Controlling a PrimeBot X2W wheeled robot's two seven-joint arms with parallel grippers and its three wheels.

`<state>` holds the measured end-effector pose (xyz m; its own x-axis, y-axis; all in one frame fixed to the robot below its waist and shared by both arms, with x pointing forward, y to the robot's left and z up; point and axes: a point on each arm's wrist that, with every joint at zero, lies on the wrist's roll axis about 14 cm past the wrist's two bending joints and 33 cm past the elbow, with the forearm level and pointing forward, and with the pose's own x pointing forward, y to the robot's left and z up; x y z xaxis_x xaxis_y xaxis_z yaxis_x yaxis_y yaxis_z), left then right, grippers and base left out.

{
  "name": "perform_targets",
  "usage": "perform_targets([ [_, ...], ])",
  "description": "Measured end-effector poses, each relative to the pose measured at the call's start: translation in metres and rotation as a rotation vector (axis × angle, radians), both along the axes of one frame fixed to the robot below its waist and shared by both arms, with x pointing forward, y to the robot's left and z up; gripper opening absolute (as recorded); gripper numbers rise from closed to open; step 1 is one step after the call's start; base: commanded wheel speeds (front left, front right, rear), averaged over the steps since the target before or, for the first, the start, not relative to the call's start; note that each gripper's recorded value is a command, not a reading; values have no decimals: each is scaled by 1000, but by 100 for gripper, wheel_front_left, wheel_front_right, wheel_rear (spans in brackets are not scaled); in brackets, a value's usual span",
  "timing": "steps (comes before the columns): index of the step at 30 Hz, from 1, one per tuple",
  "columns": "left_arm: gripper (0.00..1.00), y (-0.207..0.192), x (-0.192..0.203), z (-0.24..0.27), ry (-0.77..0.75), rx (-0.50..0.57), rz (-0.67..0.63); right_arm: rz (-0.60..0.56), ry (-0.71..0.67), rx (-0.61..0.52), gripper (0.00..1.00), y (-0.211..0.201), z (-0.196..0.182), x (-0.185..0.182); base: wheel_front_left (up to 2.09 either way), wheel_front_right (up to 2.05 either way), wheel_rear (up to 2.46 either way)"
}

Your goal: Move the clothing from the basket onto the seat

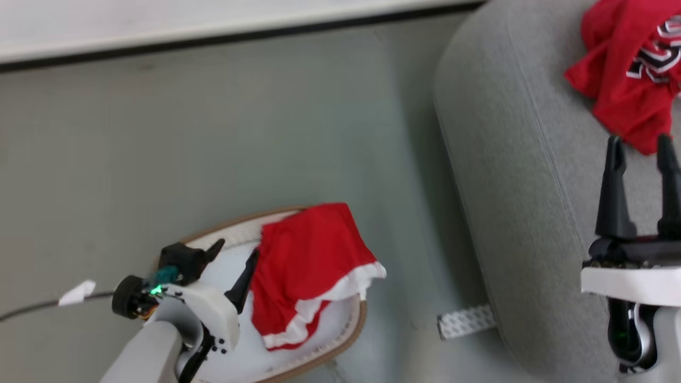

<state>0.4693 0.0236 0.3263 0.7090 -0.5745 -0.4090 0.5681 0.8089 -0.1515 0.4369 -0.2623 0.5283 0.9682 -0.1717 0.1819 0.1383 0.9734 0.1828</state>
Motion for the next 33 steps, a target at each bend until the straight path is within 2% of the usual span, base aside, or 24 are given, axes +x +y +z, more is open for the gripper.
perform_targets([
  [5, 100, -12, -17, -67, 220, 88, -85, -23, -12, -6, 100, -11, 1, 10, 0, 0, 0],
  [11, 100, -14, -25, -130, 370, 188, -177, -61, -7, -5, 100, -27, -6, 14, 0, 0, 0],
  [21, 100, -32, -38, -209, 540, 263, -301, -118, 67, -21, 100, -47, -34, 16, 0, 0, 0],
  [27, 100, -45, -48, -231, 605, 274, -344, -149, 110, -39, 100, -56, -48, 13, 0, 0, 0],
  [28, 85, -45, -49, -232, 607, 275, -347, -153, 109, -38, 100, -57, -48, 12, 0, 0, 0],
  [30, 0, -46, -48, -233, 607, 281, -351, -158, 111, -36, 100, -58, -48, 10, 0, 0, 0],
  [33, 0, -45, -48, -233, 610, 282, -351, -163, 113, -34, 100, -59, -48, 8, 0, 0, 0],
])
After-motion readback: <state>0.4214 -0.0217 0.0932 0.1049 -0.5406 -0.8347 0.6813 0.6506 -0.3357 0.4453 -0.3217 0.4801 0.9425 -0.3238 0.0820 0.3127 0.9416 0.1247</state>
